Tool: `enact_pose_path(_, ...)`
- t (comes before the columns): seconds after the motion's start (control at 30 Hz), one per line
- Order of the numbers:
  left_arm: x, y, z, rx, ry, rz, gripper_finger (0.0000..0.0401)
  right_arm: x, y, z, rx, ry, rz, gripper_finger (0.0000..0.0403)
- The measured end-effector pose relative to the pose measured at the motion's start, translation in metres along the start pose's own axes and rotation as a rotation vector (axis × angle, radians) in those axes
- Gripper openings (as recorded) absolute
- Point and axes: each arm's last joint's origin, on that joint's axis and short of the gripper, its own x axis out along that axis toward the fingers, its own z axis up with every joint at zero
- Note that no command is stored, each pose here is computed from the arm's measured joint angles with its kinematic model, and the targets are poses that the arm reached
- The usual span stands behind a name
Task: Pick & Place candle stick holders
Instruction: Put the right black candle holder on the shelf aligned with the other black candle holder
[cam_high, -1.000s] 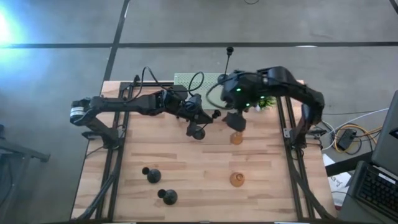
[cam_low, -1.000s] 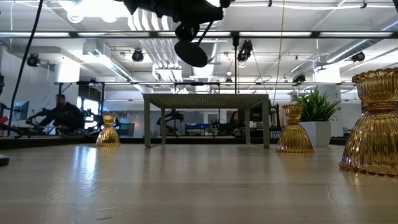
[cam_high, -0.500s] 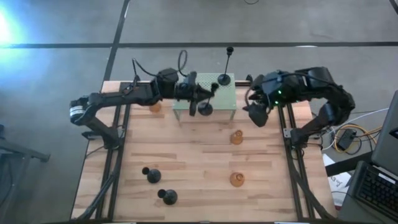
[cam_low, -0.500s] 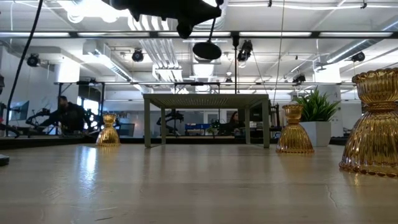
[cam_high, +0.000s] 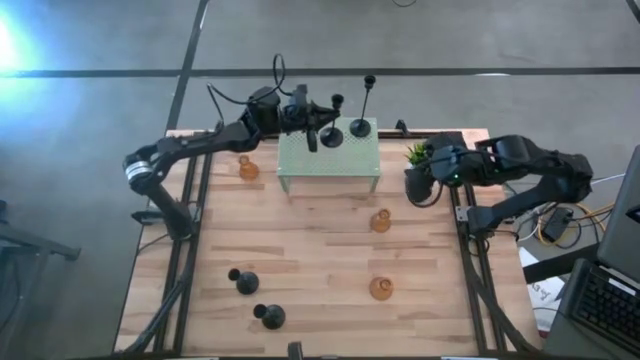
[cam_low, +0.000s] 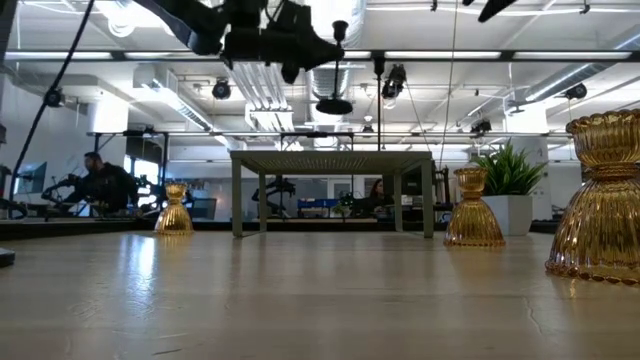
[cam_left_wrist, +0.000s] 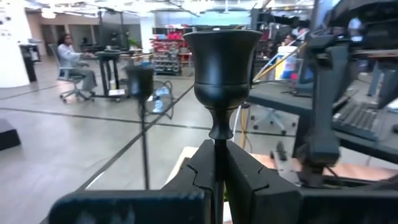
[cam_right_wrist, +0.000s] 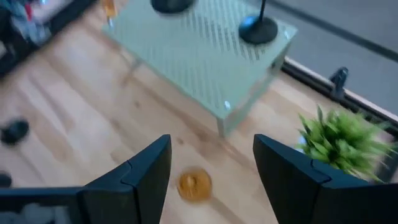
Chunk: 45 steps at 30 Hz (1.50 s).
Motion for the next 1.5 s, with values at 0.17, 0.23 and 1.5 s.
enact_pose_path(0.17, 0.013, 0.013, -0.015, 0.008, -0.071, 0.007, 0.0017, 0.021, -0.007, -0.018, 0.038, -0.099, -0.016, 0.0219)
enact_pose_path(0.23, 0.018, 0.018, -0.023, -0.006, -0.071, 0.012, 0.0017, 0.029, -0.011, -0.027, 0.058, -0.118, -0.045, 0.0219)
enact_pose_path(1.5, 0.031, 0.074, -0.076, -0.032, -0.044, 0.118, 0.0017, 0.086, -0.058, -0.106, 0.225, -0.249, -0.099, 0.0219)
